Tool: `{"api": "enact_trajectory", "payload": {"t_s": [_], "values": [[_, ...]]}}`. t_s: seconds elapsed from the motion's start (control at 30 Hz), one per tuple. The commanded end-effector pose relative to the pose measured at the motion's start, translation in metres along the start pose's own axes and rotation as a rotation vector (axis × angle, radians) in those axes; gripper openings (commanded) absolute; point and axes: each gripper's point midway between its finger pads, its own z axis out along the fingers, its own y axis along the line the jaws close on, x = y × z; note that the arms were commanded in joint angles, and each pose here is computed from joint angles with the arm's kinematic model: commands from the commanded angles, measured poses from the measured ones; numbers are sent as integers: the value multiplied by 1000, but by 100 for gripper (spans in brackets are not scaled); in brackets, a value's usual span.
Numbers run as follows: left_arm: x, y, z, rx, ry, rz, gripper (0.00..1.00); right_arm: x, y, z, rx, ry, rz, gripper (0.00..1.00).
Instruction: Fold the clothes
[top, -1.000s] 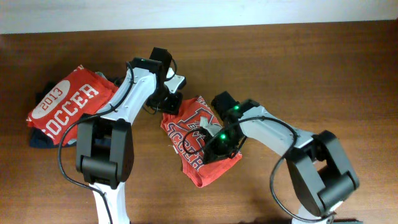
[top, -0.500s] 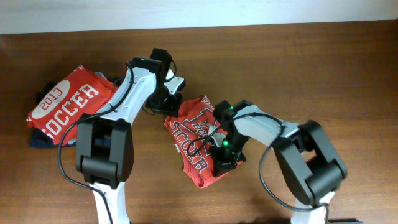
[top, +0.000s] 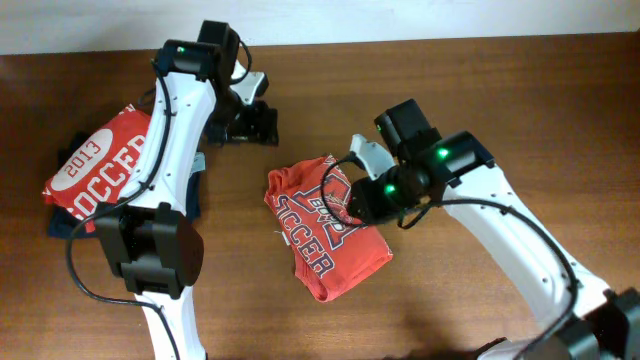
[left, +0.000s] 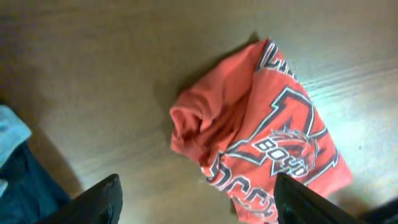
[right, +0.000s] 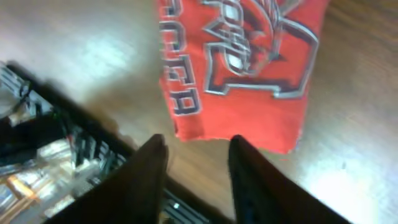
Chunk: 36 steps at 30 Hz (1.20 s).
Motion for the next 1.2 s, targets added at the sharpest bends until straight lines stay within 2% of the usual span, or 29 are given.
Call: {"api": "enact_trajectory", "payload": {"t_s": [0.0, 0.27, 0.37, 0.47, 0.57, 0.67, 0.73, 0.87, 1.0, 1.17], "values": [[-7, 0, -3, 4, -29, 3, 78, 12, -22, 27, 69, 117, 128, 33], [-7, -1, -3, 4, -27, 2, 78, 46, -56, 98, 122, 407, 239, 25], [4, -1, -3, 5, 14, -9, 78, 60, -84, 113, 227, 482, 255, 15], [16, -1, -3, 3, 62, -31, 78, 57, -91, 121, 227, 477, 264, 14], [25, 10, -3, -57, 97, -131, 78, 52, -85, 120, 195, 459, 256, 15], [33, 18, -4, -89, 127, -181, 73, 46, -69, 114, 111, 431, 233, 15], [45, 19, -5, -92, 175, -197, 68, 35, -57, 101, 72, 371, 209, 22], [63, 19, -1, -85, 252, -220, 67, 18, -44, 76, 58, 267, 165, 36], [70, 1, 16, 43, 294, -247, 66, 8, -34, 55, 47, 186, 130, 52], [81, -13, 45, 156, 343, -299, 63, 6, -31, 50, 45, 168, 123, 56]]}}
